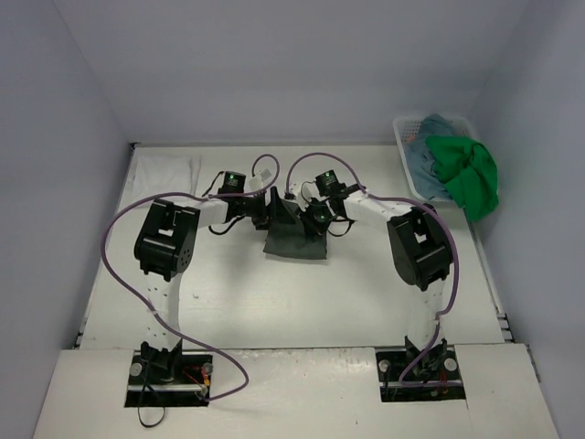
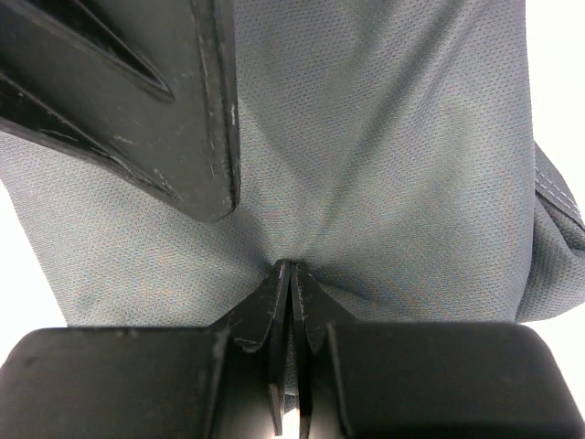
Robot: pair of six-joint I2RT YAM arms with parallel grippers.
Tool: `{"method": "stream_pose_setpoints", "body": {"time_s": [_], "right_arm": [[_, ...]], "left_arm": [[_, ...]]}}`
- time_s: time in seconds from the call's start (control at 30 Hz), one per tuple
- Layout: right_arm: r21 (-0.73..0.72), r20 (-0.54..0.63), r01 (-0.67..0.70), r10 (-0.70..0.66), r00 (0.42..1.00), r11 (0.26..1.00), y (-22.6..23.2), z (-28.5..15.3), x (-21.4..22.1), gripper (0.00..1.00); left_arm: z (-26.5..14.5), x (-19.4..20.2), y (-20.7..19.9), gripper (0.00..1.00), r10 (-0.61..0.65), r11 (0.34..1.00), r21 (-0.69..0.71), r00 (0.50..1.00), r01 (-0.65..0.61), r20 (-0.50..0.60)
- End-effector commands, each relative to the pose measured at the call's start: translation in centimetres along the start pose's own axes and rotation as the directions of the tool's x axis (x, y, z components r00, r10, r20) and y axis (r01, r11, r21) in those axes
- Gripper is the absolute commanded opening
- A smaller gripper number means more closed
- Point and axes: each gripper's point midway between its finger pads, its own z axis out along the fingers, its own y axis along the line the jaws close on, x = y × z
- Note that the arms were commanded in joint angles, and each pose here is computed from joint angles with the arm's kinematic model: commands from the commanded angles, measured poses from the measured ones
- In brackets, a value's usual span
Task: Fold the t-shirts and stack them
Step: Fold the tshirt, then neatly place the folded tshirt to the corner
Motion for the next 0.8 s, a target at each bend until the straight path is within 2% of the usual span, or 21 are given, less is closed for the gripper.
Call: {"method": "stream_pose_setpoints", "body": {"time_s": [0.0,0.1,0.17,0.2,0.3,0.53,0.67,0.77], "right_arm": [[0.006,0.040,0.024,-0.025,0.999,1.000,0.1,-1.9,-1.3,0.00],[0.004,0.042,0.025,-0.025,0.999,1.000,0.1,-2.0,-1.5,0.00],[0.004,0.042,0.024,-0.024,0.999,1.000,0.1,-1.9,-1.5,0.00],[0.004,0.042,0.024,-0.024,0.999,1.000,0.1,-2.0,-1.5,0.00],[0.006,0.046,0.024,-0.024,0.999,1.000,0.0,-2.1,-1.6,0.00],[0.002,0.044,0.024,-0.024,0.999,1.000,0.2,-2.3,-1.4,0.00],[0.023,0.056,0.029,-0.030,0.998,0.999,-0.2,-3.2,-1.7,0.00],[0.048,0.083,0.031,-0.035,0.996,0.998,-0.6,-4.6,-2.6,0.00]], "left_arm": [[1.4,9.2,9.7,0.72,-0.246,0.932,-0.309,0.958,0.192,-0.145],[2.1,9.8,9.4,0.71,-0.263,0.937,-0.278,0.951,0.211,-0.164],[2.7,9.8,8.6,0.61,-0.256,0.946,-0.249,0.949,0.207,-0.184],[3.0,10.0,8.4,0.41,-0.253,0.948,-0.243,0.948,0.204,-0.194],[3.7,10.4,7.6,0.11,-0.238,0.955,-0.231,0.946,0.187,-0.220],[3.6,9.5,6.9,0.02,-0.205,0.963,-0.220,0.953,0.155,-0.225],[2.1,7.0,6.6,0.00,-0.133,0.971,-0.227,0.966,0.082,-0.220],[0.2,4.9,7.2,0.00,-0.111,0.965,-0.256,0.978,0.064,-0.177]]}}
